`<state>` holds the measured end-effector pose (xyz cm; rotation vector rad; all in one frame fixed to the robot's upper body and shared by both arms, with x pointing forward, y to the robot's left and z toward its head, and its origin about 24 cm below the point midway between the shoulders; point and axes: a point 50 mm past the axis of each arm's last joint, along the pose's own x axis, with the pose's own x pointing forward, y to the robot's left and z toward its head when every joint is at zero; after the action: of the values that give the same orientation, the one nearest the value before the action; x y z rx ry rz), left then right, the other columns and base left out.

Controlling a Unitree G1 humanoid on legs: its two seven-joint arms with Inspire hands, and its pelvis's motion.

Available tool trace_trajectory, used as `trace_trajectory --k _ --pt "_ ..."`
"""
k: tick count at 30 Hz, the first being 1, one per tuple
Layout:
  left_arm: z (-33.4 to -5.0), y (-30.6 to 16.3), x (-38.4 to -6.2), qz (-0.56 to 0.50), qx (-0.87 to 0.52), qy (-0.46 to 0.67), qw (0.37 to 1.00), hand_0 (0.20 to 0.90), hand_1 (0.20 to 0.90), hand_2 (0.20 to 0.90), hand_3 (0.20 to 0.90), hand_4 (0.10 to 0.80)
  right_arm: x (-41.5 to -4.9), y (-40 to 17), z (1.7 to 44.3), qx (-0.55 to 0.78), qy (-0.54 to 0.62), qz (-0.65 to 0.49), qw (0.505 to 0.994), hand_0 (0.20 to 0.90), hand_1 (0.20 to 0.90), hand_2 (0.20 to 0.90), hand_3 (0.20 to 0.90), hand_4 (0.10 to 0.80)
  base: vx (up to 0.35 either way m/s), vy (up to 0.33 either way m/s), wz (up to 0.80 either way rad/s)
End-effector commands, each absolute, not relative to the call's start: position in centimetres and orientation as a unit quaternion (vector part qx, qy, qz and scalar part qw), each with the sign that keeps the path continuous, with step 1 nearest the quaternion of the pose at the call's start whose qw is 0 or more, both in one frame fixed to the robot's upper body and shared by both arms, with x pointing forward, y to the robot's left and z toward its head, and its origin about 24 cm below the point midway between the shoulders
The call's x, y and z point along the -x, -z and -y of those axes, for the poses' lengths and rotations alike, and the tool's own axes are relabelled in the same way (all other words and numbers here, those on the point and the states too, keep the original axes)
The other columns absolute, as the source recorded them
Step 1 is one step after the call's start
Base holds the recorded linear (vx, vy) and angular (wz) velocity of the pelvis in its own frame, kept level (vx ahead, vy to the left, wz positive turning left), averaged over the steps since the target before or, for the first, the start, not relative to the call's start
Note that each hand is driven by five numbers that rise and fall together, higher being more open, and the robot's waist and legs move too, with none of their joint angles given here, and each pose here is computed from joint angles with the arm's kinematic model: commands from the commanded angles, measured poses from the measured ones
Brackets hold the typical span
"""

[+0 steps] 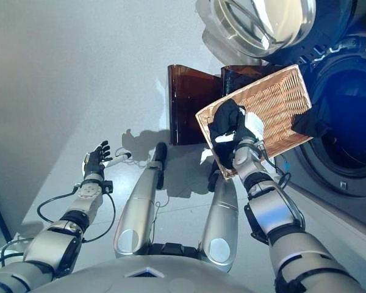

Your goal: Pick up the clothes and place them into the washing machine

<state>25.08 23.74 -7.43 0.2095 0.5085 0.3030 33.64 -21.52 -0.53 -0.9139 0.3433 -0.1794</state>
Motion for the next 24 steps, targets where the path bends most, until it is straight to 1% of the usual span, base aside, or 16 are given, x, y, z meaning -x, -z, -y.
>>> trace_trajectory --k 1,11,15,21,24 --pt "-24.8 6.9 -25.1 -0.227 -0.106 -0.178 0.952 0.900 0.900 0.900 0.900 0.800 -33.5 -0.2 23.9 0.455 0.121 -0.168 0.866 0.200 0.200 0.200 0.200 0.300 -0.006 0.006 0.13" --pt "-24.6 6.8 -25.1 -0.221 -0.109 -0.176 0.953 0.900 0.900 0.900 0.900 0.800 -33.5 -0.8 25.5 0.463 0.150 -0.175 0.856 0.200 0.200 0.200 0.200 0.300 0.032 -0.003 0.08" --pt "-24.8 6.7 -25.1 -0.218 -0.109 -0.181 0.953 0.900 0.900 0.900 0.900 0.800 -33.3 -0.7 26.0 0.460 0.158 -0.181 0.855 0.200 0.200 0.200 0.200 0.300 -0.039 0.007 0.03" --pt "-24.9 6.9 -24.9 -0.224 -0.110 -0.182 0.951 0.900 0.900 0.900 0.900 0.800 -33.4 -1.0 26.3 0.452 0.167 -0.180 0.858 0.200 0.200 0.200 0.200 0.300 -0.001 -0.001 -0.01" --pt "-25.0 7.4 -24.3 -0.237 -0.110 -0.183 0.948 0.900 0.900 0.900 0.900 0.800 -33.2 -1.0 26.7 0.426 0.185 -0.181 0.867 0.200 0.200 0.200 0.200 0.300 0.000 0.000 0.00"
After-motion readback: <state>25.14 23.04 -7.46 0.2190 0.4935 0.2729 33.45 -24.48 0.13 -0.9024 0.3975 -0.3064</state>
